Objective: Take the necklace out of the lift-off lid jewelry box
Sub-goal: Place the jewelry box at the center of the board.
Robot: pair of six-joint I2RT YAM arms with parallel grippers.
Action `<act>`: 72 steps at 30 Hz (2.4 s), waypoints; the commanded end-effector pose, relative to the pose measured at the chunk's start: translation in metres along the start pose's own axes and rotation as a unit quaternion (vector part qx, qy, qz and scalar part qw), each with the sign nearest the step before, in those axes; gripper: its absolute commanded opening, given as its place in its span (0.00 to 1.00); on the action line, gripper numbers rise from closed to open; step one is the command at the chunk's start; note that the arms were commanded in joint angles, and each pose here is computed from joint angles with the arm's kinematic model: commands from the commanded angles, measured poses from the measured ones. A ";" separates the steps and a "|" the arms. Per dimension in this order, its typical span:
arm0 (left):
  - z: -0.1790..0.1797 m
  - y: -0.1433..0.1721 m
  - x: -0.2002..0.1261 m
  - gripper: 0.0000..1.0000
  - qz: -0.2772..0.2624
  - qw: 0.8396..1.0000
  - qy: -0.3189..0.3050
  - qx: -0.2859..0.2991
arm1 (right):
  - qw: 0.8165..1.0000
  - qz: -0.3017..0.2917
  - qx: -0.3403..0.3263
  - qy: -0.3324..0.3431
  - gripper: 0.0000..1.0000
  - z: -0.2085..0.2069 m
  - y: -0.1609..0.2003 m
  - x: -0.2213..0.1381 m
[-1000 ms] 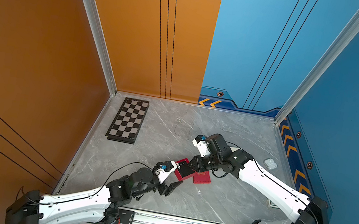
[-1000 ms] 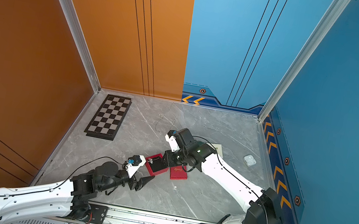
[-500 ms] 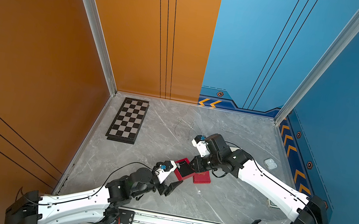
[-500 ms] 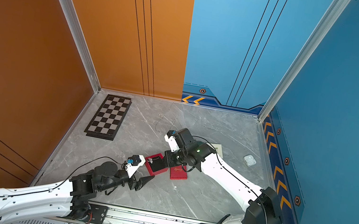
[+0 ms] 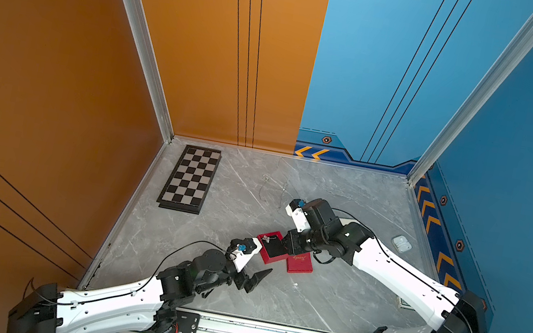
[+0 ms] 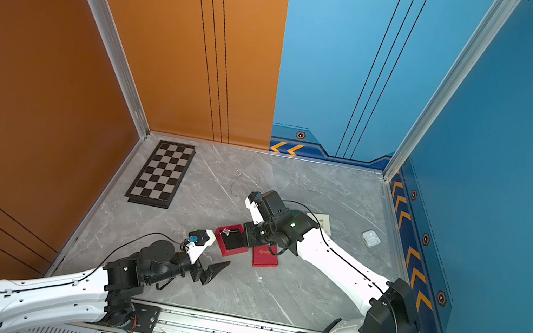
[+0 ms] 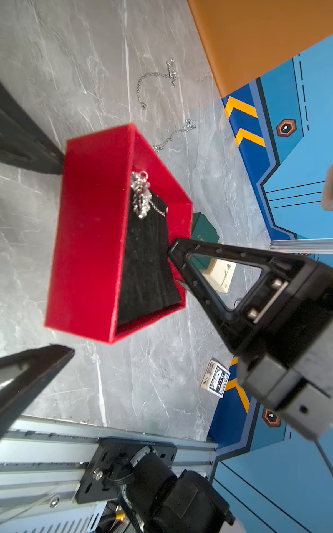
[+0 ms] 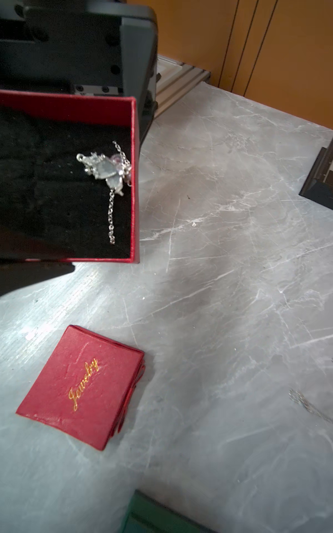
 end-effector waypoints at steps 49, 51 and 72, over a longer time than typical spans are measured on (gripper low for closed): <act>0.073 -0.007 -0.044 0.91 0.004 0.942 -0.256 -0.215 | 0.982 -0.025 0.009 0.187 0.25 -0.011 0.028 0.110; 0.073 -0.006 -0.044 0.91 0.005 0.943 -0.256 -0.215 | 0.981 -0.030 0.006 0.190 0.28 -0.010 0.025 0.104; 0.074 -0.004 -0.044 0.90 0.012 0.943 -0.255 -0.214 | 0.988 0.051 -0.033 0.145 0.43 0.019 0.031 0.132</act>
Point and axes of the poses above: each gripper's point midway between its finger pads, its own x axis out along the fingers, its own z axis along the line the jaws close on, y = z × x, the point moved 10 cm from there along -x, back along the fingers, and after that the axes turned 4 degrees about -x, right-handed, at the moved point
